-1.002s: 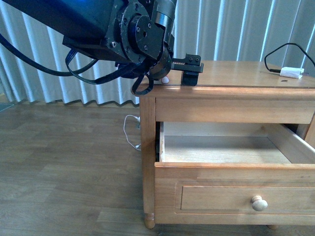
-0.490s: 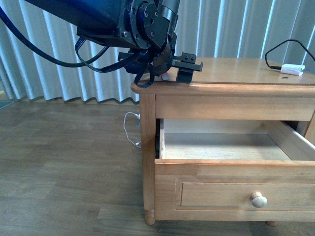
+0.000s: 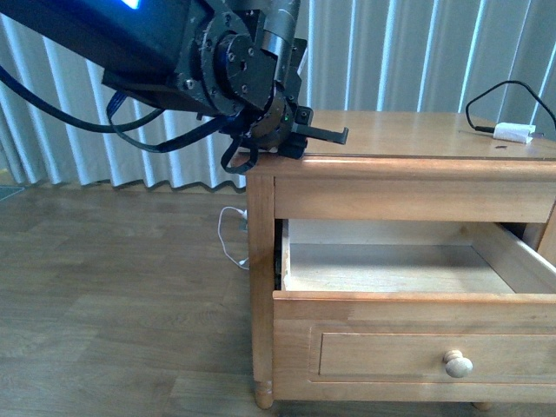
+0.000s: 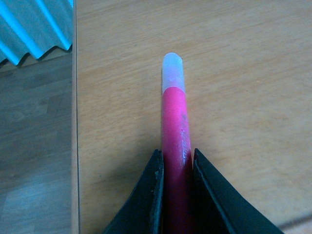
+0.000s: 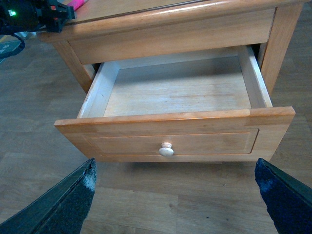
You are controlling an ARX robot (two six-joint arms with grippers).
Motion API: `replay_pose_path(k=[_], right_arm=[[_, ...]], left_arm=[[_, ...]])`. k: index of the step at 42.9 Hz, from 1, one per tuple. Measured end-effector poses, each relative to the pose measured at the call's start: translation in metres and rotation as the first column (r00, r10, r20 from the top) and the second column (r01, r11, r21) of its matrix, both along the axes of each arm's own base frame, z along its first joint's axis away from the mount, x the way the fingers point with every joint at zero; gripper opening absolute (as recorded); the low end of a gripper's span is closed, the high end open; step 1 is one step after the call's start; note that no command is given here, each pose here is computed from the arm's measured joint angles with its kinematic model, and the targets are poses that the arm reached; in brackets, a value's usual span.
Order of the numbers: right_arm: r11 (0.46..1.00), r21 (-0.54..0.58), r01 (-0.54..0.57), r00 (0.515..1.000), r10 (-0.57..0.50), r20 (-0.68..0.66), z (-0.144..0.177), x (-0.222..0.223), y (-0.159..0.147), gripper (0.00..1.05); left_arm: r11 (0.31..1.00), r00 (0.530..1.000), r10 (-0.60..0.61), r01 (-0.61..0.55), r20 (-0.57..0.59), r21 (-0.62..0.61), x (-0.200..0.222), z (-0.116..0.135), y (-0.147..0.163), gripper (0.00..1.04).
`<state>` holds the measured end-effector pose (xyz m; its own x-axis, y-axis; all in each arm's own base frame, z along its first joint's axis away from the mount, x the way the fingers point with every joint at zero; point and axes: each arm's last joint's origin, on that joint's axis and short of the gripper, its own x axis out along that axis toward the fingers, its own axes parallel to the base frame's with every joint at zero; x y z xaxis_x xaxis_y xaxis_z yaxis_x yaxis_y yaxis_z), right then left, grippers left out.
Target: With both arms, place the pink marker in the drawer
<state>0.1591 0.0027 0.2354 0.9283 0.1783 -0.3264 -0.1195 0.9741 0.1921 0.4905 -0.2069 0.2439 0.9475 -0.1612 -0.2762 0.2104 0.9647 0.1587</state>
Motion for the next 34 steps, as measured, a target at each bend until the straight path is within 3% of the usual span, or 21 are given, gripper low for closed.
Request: replay_pose_path(k=[8, 16, 26, 34], right_arm=[[1.000, 0.000, 0.000, 1.000, 0.000, 0.000, 0.000, 0.000, 0.000, 0.96], [1.000, 0.000, 0.000, 1.000, 0.000, 0.000, 0.000, 0.000, 0.000, 0.96], [1.000, 0.000, 0.000, 1.000, 0.000, 0.000, 0.000, 0.000, 0.000, 0.96], [1.000, 0.000, 0.000, 1.000, 0.000, 0.000, 0.000, 0.000, 0.000, 0.96]], left_arm=[[0.979, 0.976, -0.203, 0.203, 0.077, 0.011, -0.037, 0.025, 0.013, 0.15], [0.877, 0.865, -0.481, 0.476, 0.141, 0.070, -0.086, 0.059, 0.021, 0.15], [0.782, 0.782, -0.620, 0.609, 0.064, 0.133, -0.109, 0.038, 0.012, 0.15], [0.755, 0.766, -0.642, 0.628, 0.017, 0.187, -0.112, 0.018, -0.003, 0.15]])
